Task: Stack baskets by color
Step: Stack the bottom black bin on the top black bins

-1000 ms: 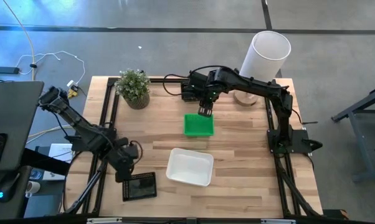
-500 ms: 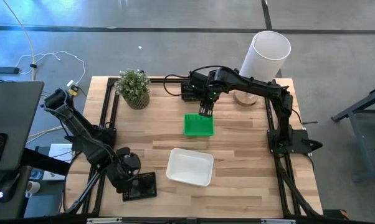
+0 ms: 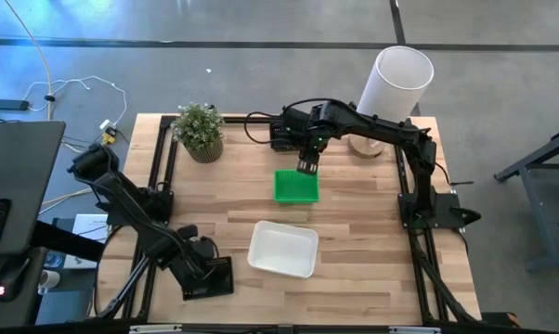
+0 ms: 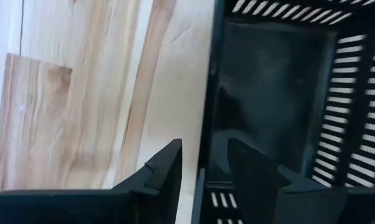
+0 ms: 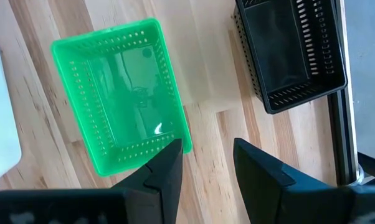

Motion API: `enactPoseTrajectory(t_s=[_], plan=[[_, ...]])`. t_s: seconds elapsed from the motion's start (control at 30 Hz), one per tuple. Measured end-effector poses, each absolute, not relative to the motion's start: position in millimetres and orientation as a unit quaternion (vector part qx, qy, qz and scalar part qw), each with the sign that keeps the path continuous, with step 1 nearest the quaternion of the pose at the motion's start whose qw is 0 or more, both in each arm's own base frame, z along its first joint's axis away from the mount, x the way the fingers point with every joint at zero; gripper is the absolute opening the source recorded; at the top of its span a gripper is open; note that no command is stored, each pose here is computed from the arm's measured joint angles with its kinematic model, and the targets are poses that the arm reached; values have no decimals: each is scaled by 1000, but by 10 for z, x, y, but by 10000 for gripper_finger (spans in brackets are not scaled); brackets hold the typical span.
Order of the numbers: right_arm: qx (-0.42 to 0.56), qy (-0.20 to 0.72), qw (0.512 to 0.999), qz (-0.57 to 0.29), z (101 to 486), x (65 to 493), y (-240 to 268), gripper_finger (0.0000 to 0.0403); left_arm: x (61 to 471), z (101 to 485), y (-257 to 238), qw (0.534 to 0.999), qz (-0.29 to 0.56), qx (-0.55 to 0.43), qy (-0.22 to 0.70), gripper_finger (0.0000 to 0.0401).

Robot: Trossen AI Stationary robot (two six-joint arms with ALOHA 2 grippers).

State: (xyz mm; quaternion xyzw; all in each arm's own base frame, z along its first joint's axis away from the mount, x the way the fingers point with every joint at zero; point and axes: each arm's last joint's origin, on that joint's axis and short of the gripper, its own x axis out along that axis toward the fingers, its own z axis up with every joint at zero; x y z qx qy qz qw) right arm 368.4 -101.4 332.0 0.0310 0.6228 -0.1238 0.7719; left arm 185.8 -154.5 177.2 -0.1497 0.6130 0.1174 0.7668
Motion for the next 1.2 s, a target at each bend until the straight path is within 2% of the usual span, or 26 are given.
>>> enactPoseTrajectory(t_s=[0.2,0.4,0.47,0.87,1.2], plan=[[32,624,770,-125,3318,3681,-1013,128,1894,1679,-1542,757,137,-146,622,100],[38,648,746,-151,3307,3618,-1009,128,1904,1663,-1551,757,137,-147,622,19],[31,656,738,-158,3305,3597,-1010,128,1911,1665,-1555,759,134,-147,619,7],[19,680,714,-166,3301,3536,-1005,128,1961,1725,-1489,763,143,-160,610,1],[0,697,697,-170,3210,3419,-894,128,1796,2116,-1349,770,141,-157,602,0]])
